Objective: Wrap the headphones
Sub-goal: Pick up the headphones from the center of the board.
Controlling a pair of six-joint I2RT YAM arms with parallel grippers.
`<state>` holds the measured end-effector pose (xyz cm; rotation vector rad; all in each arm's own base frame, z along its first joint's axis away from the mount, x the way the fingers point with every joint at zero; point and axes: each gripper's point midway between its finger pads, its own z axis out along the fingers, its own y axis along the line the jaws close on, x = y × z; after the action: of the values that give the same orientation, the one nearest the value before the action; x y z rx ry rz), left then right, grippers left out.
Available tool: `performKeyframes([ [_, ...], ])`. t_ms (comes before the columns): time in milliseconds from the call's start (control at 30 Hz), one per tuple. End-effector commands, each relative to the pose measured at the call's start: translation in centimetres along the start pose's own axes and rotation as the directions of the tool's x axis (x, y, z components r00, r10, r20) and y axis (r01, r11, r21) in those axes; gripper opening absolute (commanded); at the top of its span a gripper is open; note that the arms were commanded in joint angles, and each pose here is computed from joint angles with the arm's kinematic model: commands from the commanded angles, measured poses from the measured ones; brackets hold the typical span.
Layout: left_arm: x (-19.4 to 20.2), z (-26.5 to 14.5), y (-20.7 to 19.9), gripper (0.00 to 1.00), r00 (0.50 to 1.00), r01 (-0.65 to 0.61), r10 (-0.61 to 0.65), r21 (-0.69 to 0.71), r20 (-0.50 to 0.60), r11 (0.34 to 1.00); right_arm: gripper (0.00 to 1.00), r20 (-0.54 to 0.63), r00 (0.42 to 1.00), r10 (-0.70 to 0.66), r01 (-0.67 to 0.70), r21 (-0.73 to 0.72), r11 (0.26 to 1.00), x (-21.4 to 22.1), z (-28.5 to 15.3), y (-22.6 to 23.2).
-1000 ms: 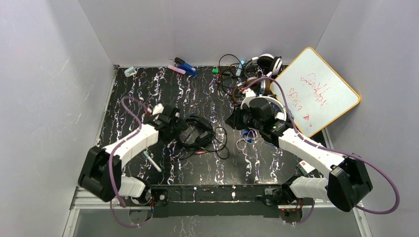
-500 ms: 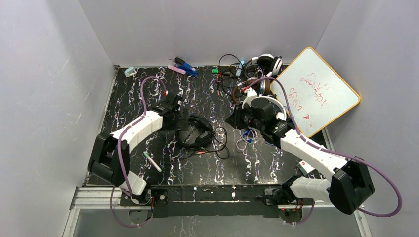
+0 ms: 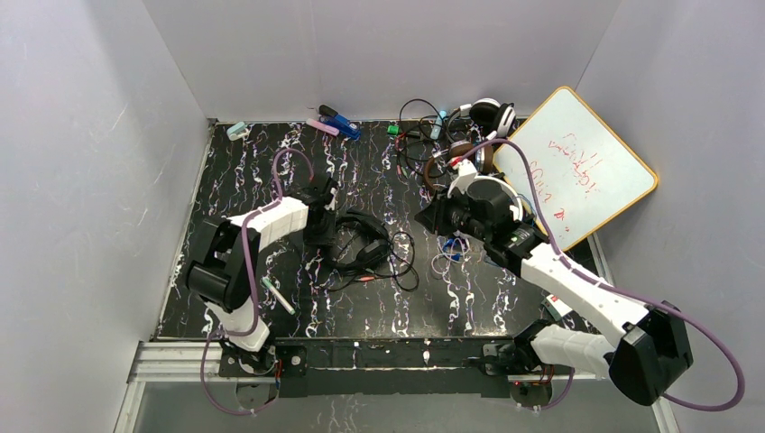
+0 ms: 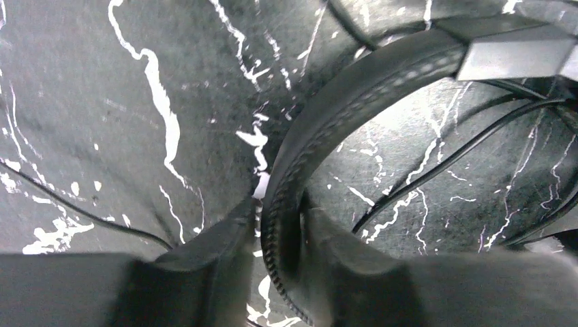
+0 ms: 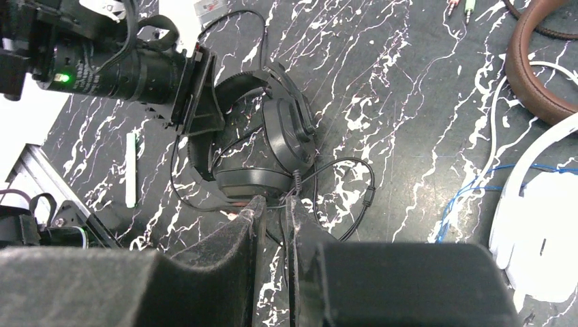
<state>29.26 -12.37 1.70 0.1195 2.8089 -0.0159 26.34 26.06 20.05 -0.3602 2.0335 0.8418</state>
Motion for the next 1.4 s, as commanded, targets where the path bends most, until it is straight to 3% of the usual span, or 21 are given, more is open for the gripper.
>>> performKeyframes([
  [0, 1.7, 1.5, 1.6, 0.15, 0.996, -0.012, 0.004, -0.095, -0.084, 0.995, 0.26, 0.058, 0.998, -0.022, 0.022, -0.007, 1.000, -1.1, -1.3, 0.3],
  [100, 0.4, -0.1, 1.6, 0.03, 1.000, -0.017, 0.015, -0.086, -0.022, 0.996, 0.26, 0.066, 0.998, -0.013, 0.013, 0.005, 1.000, -0.9, -1.6, 0.0],
  [300, -3.5, -6.9, 2.2, 0.00, 0.977, 0.046, -0.030, -0.073, 0.213, 0.996, 0.27, -0.049, 0.998, 0.038, -0.039, -0.013, 0.999, 2.2, -1.3, -0.1],
  [433, -4.7, -11.1, 2.4, 0.00, 0.951, 0.071, -0.057, -0.036, 0.305, 0.997, 0.29, -0.002, 0.999, 0.038, -0.038, -0.005, 0.999, 1.3, -2.1, 0.0],
  [500, -5.4, -13.3, 2.2, 0.00, 0.935, 0.076, -0.068, -0.008, 0.347, 0.997, 0.45, 0.035, 0.999, 0.017, -0.016, -0.036, 0.999, 0.5, -2.5, 0.6],
  [567, -6.1, -15.4, 2.0, 0.00, 0.916, 0.075, -0.078, 0.022, 0.393, 0.997, 0.71, 0.081, 0.997, 0.002, 0.004, -0.069, 0.998, -0.5, -2.8, 1.3],
  [600, -6.5, -16.6, 2.0, 0.00, 0.903, 0.077, -0.085, 0.037, 0.420, 0.996, 0.80, 0.093, 0.996, -0.008, 0.015, -0.077, 0.997, -0.8, -2.9, 1.5],
  [700, -7.6, -19.7, 1.9, 0.02, 0.871, 0.082, -0.105, 0.069, 0.480, 0.994, 0.98, 0.130, 0.991, -0.039, 0.051, -0.089, 0.995, -2.4, -3.4, 2.1],
  [800, -8.5, -22.2, 1.7, 0.07, 0.847, 0.074, -0.114, 0.098, 0.519, 0.992, 0.99, 0.181, 0.980, -0.080, 0.103, -0.122, 0.987, -4.0, -3.8, 3.2],
  [933, -9.1, -25.2, 1.8, 0.00, 0.806, 0.094, -0.157, 0.138, 0.570, 0.986, 0.99, 0.243, 0.959, -0.147, 0.203, -0.225, 0.953, -4.9, -4.4, 5.3],
  [1133, -9.5, -29.9, 1.3, 0.00, 0.720, 0.102, -0.251, 0.259, 0.647, 0.960, 0.99, 0.285, 0.945, -0.163, 0.287, -0.475, 0.832, -3.2, -5.5, 9.3],
  [1267, -10.0, -32.4, -2.0, 0.00, 0.723, 0.039, -0.325, 0.433, 0.609, 0.900, 0.94, 0.209, 0.976, -0.061, 0.163, -0.515, 0.842, -3.2, -3.4, 9.6],
  [1367, -10.6, -34.3, -4.5, 0.00, 0.740, 0.008, -0.376, 0.552, 0.557, 0.834, 0.93, 0.202, 0.978, -0.042, 0.148, -0.543, 0.827, -3.6, -2.4, 10.1],
])
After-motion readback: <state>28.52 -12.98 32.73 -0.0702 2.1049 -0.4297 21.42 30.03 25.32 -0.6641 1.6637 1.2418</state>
